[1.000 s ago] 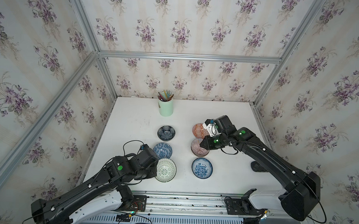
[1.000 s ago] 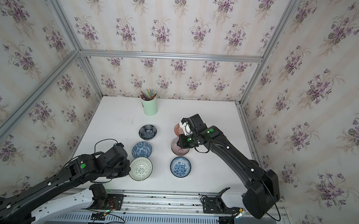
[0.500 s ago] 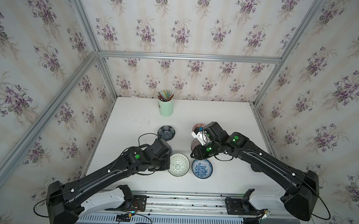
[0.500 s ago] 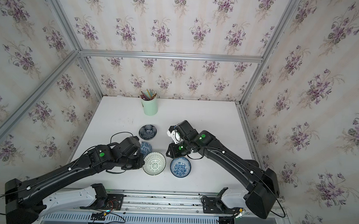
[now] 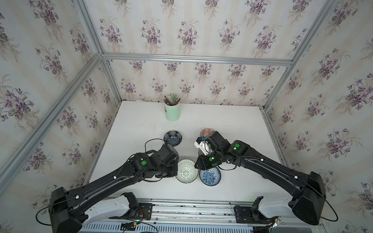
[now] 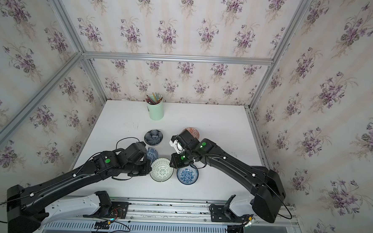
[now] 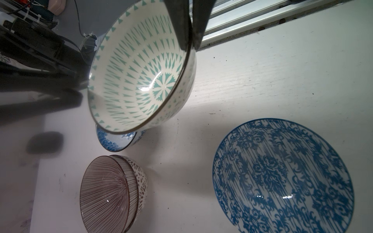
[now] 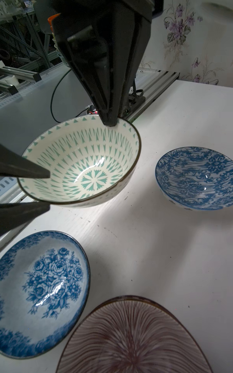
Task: Stack the bowls
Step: Pick up the bowl from the center of the board.
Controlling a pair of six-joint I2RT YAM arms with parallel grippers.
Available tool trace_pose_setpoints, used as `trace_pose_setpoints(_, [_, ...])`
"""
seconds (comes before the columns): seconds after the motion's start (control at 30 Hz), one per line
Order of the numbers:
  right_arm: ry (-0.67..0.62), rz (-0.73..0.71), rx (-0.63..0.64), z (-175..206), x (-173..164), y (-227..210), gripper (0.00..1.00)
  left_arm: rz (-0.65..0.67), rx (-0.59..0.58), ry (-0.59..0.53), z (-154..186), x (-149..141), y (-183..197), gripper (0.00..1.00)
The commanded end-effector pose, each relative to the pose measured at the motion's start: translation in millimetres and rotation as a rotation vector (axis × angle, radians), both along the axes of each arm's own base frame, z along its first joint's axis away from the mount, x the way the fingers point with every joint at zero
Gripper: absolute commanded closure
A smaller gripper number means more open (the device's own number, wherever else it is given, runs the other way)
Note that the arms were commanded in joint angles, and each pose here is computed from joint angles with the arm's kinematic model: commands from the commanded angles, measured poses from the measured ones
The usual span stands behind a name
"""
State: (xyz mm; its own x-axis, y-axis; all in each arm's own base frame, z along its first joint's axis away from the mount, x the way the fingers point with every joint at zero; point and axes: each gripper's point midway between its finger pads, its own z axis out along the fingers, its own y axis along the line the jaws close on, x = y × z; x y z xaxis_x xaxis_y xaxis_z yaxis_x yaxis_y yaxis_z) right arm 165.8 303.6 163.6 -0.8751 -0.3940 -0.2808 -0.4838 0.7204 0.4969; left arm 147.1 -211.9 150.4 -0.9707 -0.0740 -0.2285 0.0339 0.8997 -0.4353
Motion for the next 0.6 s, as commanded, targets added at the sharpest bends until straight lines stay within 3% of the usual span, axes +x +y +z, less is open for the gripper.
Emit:
trace_pose_setpoints(0.0, [-0.027,-0.024,-0.027,-5,6,0,0.74,0.001,-0.030,-0.030,5,5,-6,1.00])
trace_pose_setpoints(0.43, [-0.035,-0.008,-0.094,-24,2,10,0.75,0.005,-0.028,-0.028,1,5,-4,1.00])
trace_pose_setpoints(0.57, [-0.038,-0.005,-0.106,-27,1,13,0.79,0.007,-0.029,-0.029,0,4,-3,1.00])
